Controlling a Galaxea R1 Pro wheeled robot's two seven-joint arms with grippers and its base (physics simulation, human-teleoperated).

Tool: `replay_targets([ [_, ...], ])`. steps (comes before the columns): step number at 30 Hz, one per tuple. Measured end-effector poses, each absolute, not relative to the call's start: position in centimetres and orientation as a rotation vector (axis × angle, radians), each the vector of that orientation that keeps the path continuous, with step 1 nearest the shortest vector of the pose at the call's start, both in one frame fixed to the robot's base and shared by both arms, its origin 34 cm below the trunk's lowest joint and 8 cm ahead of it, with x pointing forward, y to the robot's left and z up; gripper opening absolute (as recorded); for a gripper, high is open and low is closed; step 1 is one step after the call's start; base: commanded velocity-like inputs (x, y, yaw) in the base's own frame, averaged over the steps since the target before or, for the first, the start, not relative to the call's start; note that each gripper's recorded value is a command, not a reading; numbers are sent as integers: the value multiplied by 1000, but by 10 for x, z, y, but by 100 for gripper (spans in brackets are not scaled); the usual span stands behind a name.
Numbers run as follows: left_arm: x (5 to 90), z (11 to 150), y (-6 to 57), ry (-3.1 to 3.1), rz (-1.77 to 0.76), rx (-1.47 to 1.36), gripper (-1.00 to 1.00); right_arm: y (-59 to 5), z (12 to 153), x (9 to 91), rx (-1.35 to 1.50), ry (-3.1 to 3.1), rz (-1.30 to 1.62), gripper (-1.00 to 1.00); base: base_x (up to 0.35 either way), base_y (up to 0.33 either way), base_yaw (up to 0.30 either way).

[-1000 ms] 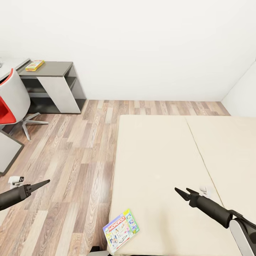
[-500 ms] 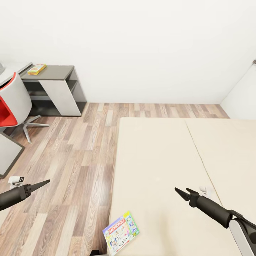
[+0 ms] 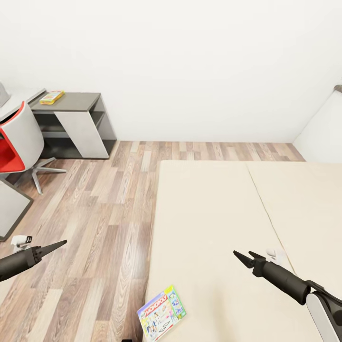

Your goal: Put all the toys in the child's room - the three board games (two on the bed and one on the table), the two jigsaw puzzles on the table, and the tennis ball on the table - inside the toy box on the table in the child's room.

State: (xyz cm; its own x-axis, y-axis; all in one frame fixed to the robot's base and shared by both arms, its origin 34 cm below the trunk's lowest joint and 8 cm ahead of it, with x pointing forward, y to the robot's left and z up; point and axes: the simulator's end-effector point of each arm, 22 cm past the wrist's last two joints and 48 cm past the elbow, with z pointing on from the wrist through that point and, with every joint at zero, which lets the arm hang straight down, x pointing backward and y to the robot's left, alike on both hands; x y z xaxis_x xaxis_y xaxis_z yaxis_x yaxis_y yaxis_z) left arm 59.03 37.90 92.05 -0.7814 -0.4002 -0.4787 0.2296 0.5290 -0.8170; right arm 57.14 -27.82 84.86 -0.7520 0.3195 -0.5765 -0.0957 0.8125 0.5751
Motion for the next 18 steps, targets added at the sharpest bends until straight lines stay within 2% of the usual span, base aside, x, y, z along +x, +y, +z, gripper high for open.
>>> replay_targets([
  [18,592,935,379,2101,-1259,-118,100,-278,862,576,151,2273,775,100,0,0,0],
])
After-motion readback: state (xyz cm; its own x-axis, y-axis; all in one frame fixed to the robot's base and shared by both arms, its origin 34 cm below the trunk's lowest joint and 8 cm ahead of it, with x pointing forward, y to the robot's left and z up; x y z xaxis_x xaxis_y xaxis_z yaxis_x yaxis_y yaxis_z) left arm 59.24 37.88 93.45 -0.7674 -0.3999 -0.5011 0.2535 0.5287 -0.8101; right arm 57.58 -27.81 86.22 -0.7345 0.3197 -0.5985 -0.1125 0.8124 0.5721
